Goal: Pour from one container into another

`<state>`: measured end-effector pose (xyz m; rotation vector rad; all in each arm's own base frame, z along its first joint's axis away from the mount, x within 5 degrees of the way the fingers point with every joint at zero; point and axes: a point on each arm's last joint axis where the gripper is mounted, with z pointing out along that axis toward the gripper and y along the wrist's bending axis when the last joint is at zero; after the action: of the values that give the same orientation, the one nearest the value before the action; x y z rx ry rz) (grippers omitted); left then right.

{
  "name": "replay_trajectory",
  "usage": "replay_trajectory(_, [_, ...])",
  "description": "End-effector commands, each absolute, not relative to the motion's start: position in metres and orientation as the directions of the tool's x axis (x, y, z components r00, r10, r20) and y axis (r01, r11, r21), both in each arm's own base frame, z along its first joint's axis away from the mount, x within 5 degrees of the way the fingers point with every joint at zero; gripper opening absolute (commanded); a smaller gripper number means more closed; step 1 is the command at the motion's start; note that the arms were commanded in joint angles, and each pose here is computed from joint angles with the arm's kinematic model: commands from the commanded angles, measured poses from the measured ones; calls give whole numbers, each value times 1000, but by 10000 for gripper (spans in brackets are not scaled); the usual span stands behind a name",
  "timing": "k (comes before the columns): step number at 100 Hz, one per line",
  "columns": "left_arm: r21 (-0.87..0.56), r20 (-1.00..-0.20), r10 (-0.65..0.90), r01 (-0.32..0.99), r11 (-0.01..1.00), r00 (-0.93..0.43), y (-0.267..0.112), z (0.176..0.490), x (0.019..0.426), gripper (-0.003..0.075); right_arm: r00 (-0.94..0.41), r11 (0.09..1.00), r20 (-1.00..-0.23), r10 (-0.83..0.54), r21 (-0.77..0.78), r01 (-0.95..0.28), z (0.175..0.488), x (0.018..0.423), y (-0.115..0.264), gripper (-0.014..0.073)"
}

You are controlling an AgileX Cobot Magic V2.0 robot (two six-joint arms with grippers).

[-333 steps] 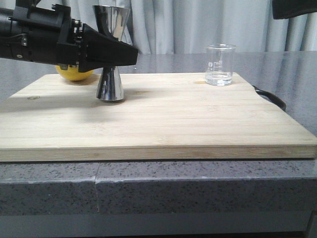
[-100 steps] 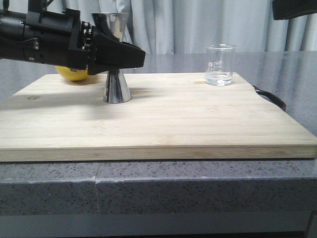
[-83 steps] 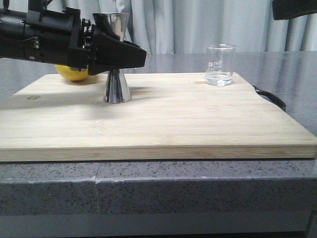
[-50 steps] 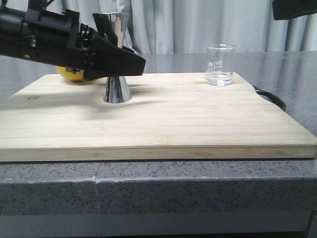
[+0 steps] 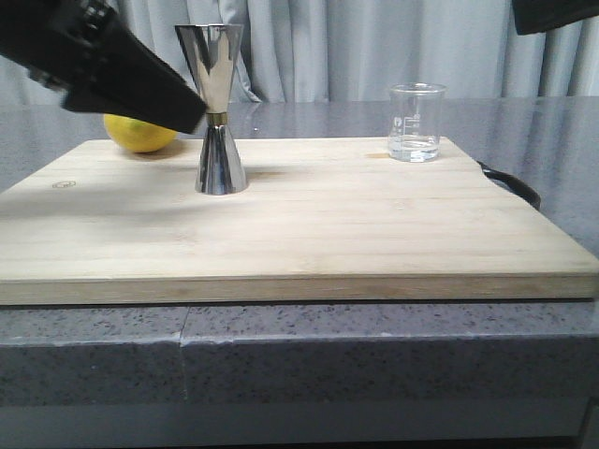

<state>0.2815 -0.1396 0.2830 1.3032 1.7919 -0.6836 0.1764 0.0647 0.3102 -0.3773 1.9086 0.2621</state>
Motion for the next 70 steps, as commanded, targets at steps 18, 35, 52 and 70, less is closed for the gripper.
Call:
replay_trajectory(18, [116, -785, 585, 880, 460, -202, -114, 344, 234, 575, -382, 912, -909, -169, 3, -410, 344, 171, 61, 562])
replay_trajectory(35, [149, -740, 575, 749, 646, -349, -87, 366, 205, 566, -543, 947, -831, -121, 66, -313, 353, 167, 40, 562])
replay_trajectory(52, [156, -743, 460, 542, 826, -487, -60, 386, 174, 566, -675, 982, -735, -63, 74, -173, 359, 159, 18, 562])
replay_trajectory(70, [86, -785, 265, 325, 942, -560, -39, 401, 143, 566, -675, 995, -738, -22, 47, -84, 368, 143, 10, 561])
